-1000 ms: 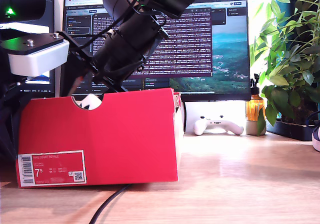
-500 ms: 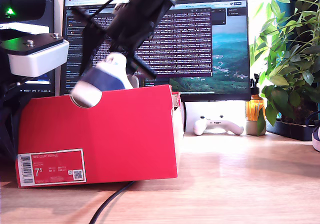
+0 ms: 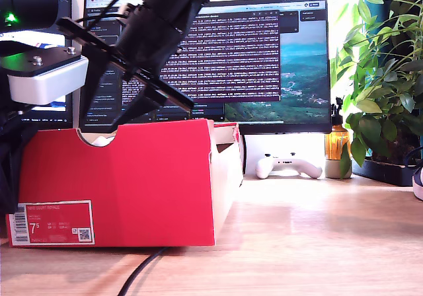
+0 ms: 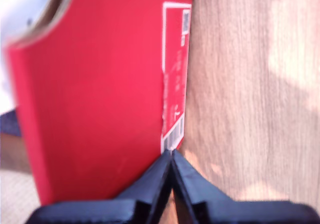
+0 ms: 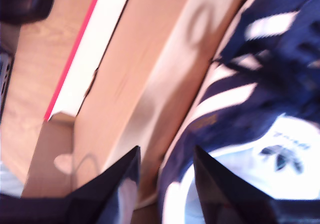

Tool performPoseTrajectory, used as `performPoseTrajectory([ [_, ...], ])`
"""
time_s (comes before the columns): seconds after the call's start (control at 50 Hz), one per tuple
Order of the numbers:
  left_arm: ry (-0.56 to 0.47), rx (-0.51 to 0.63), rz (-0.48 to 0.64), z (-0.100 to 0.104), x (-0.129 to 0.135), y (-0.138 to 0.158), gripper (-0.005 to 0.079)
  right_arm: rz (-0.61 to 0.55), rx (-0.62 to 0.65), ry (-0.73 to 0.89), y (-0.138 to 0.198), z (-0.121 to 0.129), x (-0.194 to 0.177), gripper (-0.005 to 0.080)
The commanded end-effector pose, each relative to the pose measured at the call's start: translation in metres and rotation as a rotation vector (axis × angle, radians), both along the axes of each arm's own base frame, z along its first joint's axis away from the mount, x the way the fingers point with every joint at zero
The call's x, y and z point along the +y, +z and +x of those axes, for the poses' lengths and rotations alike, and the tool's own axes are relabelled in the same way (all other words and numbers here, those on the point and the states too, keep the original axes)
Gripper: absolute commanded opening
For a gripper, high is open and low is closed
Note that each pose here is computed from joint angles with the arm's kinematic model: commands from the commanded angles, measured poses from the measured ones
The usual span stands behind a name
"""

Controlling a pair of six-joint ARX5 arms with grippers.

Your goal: Pack the blue shoes by picking the first shoe and placing it inside the red shoebox, left side, then picking and rotating the second shoe and placing it in the shoebox

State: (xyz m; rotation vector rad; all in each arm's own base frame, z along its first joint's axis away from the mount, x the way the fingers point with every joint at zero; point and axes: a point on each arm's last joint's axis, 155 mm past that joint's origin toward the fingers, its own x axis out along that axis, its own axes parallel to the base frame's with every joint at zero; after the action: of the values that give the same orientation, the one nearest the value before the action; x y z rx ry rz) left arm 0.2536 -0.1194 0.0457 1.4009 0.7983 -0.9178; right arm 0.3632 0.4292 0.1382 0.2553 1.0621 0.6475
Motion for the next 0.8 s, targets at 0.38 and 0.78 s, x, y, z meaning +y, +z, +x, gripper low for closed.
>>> performPoseTrajectory([
  [0.38, 0.0, 0.008, 0.007, 0.0, 0.001, -0.005, -0.0019, -0.061, 0.158, -0.03, -0.028, 0.001, -0.037, 0.0305],
  [0.78, 0.0, 0.007, 0.006, 0.001, 0.001, -0.005, -0.0019, -0.102, 0.222, 0.077, -0.035, -0.029, -0.036, 0.0315],
])
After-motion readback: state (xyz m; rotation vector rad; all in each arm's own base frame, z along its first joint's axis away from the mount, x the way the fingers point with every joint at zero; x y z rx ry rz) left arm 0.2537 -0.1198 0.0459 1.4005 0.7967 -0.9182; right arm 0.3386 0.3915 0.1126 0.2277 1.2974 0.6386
